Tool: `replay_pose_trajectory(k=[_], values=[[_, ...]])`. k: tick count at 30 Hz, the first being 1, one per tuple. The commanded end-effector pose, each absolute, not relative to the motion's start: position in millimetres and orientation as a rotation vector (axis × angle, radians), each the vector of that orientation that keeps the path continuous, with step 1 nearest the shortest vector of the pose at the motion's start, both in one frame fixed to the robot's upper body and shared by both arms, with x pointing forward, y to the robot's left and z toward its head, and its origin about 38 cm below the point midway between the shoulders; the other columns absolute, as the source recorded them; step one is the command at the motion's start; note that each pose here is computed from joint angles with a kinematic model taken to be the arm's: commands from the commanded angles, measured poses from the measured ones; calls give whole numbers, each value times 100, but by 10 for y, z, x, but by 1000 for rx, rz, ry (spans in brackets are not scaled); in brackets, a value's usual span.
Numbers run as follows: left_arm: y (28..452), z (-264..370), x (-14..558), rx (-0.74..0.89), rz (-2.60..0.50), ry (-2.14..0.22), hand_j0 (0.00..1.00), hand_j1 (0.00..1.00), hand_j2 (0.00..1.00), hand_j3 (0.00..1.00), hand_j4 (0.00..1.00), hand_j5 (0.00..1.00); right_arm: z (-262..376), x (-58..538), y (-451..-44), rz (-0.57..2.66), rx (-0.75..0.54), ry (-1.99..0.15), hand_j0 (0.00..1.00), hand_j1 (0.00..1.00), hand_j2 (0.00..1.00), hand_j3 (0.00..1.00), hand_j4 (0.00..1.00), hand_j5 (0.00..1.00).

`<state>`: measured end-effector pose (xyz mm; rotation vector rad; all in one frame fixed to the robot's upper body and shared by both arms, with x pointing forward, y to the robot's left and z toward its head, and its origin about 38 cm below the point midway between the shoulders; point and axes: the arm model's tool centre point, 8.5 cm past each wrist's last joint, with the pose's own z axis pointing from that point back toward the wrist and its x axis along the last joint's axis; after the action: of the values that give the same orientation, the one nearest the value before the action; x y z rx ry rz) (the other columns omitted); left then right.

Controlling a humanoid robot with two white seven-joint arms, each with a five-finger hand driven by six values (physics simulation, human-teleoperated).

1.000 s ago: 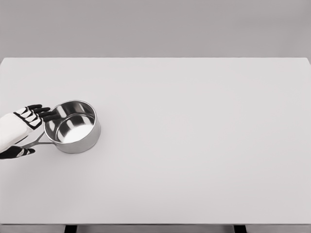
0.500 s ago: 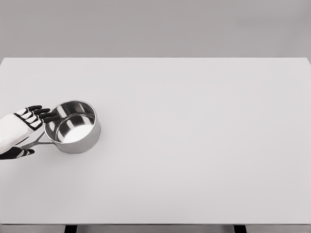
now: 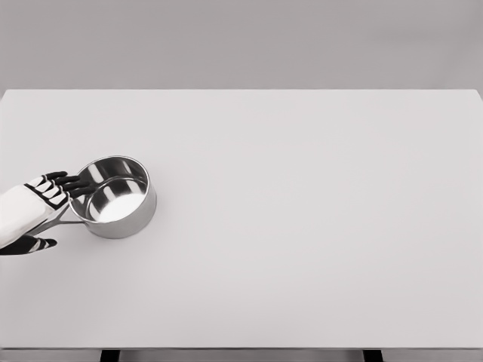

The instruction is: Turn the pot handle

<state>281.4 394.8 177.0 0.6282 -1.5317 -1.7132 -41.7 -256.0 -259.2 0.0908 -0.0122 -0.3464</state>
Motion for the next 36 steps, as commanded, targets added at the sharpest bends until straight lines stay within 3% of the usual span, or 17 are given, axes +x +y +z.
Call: replay_pose_trajectory(k=[1, 36], values=[[3977, 1783, 2821, 635, -1702, -1532, 100, 100, 100, 100, 100, 100, -2592, -417, -2559, -346, 91, -12, 100, 100, 100, 100, 100, 100], [4183, 1840, 2955, 696, -1666, -1503, 100, 100, 100, 100, 100, 100, -2592, -417, -2559, -346, 91, -12, 100, 100, 100, 100, 100, 100]])
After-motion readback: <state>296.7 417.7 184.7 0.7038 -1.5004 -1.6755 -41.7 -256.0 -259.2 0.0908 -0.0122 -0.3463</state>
